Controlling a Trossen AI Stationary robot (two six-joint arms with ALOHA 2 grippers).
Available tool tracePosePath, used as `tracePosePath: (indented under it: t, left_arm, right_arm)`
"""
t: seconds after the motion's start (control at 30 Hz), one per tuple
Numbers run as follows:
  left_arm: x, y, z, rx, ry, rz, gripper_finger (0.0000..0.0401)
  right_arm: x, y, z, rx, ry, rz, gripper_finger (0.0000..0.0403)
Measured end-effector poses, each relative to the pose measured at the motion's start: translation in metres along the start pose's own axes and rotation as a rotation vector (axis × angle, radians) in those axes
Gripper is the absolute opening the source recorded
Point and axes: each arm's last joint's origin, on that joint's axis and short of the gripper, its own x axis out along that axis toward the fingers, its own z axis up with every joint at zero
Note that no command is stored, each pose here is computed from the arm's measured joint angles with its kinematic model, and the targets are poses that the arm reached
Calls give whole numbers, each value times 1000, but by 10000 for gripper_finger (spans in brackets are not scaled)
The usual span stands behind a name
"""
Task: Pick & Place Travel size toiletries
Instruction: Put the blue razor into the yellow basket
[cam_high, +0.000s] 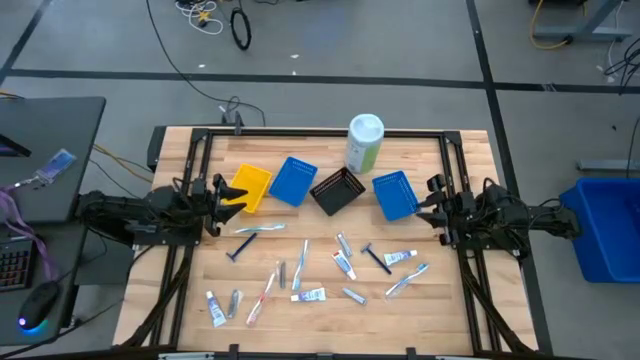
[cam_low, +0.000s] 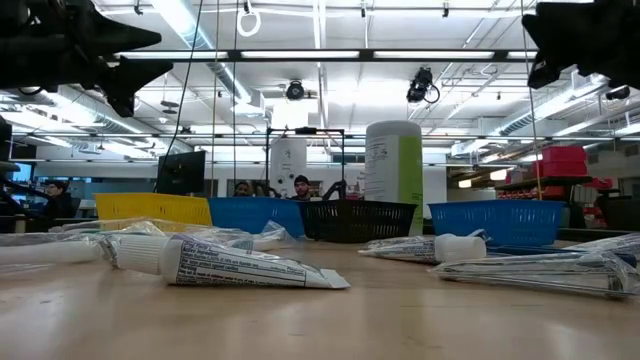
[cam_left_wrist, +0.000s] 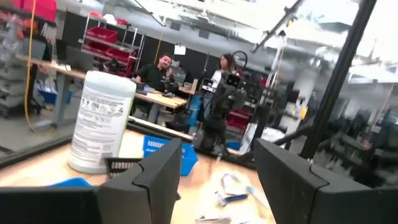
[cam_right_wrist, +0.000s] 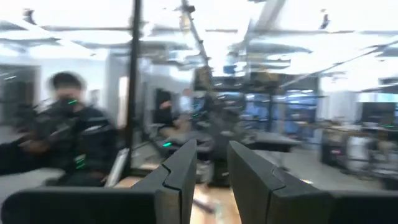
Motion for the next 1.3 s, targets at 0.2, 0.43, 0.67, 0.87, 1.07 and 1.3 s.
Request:
tracePosePath:
  t: [0.2, 0.43, 0.67, 0.87, 1.07, 1.3]
  left_arm:
    - [0, 3, -1, -82, -16, 102, 208]
    - [0, 3, 2, -67, -48, 110, 208]
    - [4, -2, 11, -20, -114, 66, 208]
    - [23, -9, 19, 46, -19, 102, 208]
    - [49, -20, 21, 119, 118, 73, 208]
    - [83, -35, 21, 174, 364, 85, 208]
  right_arm:
    - [0, -3, 0, 48, 2, -95, 119]
    - [7, -5, -1, 113, -4, -156, 173]
    - [22, -8, -1, 108, -42, -155, 209]
    - [53, -12, 3, 120, 72, -159, 212]
    - [83, -16, -5, 131, 259, -165, 198]
    - [98, -16, -32, 263, 428, -159, 189]
